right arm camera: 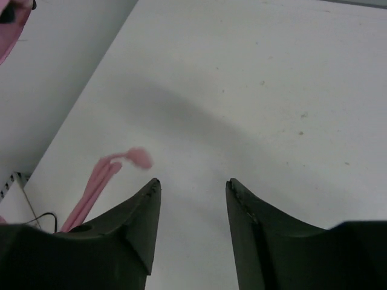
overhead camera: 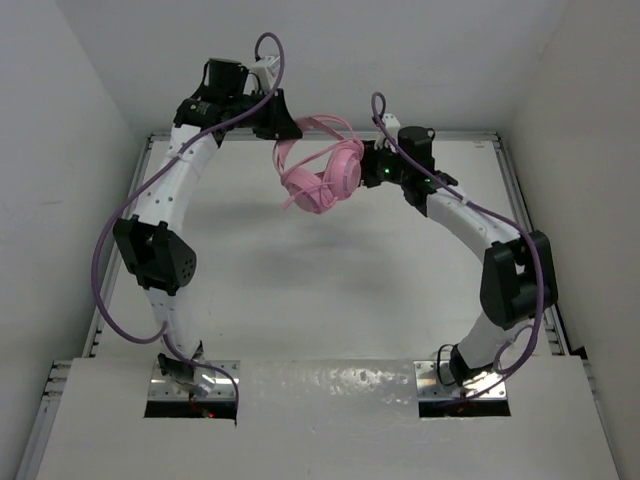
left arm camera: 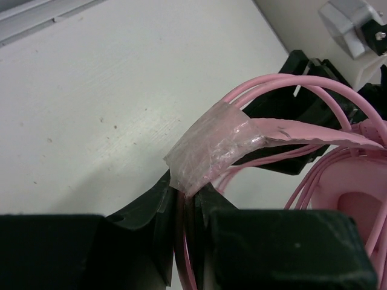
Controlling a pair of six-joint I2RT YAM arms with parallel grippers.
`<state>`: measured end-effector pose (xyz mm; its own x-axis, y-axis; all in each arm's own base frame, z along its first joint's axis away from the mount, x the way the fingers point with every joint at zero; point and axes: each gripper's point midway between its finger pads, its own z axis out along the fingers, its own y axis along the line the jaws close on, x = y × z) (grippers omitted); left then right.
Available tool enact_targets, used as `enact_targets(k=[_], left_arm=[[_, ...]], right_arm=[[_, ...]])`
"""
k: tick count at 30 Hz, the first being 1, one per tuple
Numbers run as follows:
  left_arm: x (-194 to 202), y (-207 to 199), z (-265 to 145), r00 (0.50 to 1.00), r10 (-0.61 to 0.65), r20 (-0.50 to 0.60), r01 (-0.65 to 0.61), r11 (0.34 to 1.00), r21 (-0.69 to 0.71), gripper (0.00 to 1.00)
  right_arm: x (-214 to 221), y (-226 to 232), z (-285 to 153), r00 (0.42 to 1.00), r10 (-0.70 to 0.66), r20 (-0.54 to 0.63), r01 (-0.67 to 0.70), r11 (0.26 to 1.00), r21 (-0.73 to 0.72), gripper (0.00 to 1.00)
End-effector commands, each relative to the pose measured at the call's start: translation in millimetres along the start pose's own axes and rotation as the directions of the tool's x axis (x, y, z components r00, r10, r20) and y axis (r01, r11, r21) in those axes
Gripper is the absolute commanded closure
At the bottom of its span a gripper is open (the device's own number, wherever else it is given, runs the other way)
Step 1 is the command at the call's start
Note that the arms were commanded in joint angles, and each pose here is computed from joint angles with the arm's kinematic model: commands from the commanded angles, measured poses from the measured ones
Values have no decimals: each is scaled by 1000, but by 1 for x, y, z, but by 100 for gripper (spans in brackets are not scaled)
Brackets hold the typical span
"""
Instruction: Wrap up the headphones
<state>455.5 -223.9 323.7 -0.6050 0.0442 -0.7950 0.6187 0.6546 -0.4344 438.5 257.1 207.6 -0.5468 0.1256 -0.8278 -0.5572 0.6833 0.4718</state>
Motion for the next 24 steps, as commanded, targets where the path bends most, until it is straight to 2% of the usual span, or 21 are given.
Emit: enact_targets(k=[1,3,8,9,11,15,16,17,18,19,20,21,23,24], left_arm=[[-28,-6,-22,991,-96,98,91,994,54,100],[-24,6,-23,983,-158,94,153,986,65,100],[-27,22,-21,981,-151,119,151,988,9,100],[-30,30,-21,982,-137,131,142,989,-32,100],[-36,38,-23,982,-114,148,126,989,-73,100],[-48,49,-24,977,-90,192,118,983,-142,100],[-49,55,-22,976,-96,197,128,979,-158,100],[-50,60,-21,973,-103,206,142,973,-181,100],[-52,62,-21,972,-101,214,143,971,-190,100],[-51,65,-18,971,-107,212,149,970,-193,100],[-52,67,-18,970,-109,218,155,967,-203,100],[-52,69,-17,969,-109,220,156,965,-210,100],[-52,72,-16,968,-110,226,163,960,-229,100],[-52,74,-16,967,-109,230,164,958,-237,100]], right_arm=[[-13,-3,-35,998,-60,3,60,997,43,52],[-5,-15,-53,998,-47,-38,51,994,99,45],[14,-26,-81,982,-80,-174,110,979,170,26],[7,-25,-85,980,-101,-174,132,975,180,13],[0,-27,-95,977,-100,-190,143,964,226,1],[-28,-32,-103,988,-80,-132,119,939,323,1],[-35,-29,-103,990,-75,-116,109,938,328,6],[-55,-21,-103,995,-74,-69,93,940,329,15],[-66,-18,-102,996,-74,-41,84,937,340,39],[-75,-12,-100,997,-78,-15,78,934,349,49],[-99,-7,-103,994,-102,41,78,920,383,54],[-102,4,-95,993,-112,49,86,922,377,48],[-122,23,-90,981,-176,83,131,913,386,31],[-118,34,-75,978,-201,64,161,907,389,27]])
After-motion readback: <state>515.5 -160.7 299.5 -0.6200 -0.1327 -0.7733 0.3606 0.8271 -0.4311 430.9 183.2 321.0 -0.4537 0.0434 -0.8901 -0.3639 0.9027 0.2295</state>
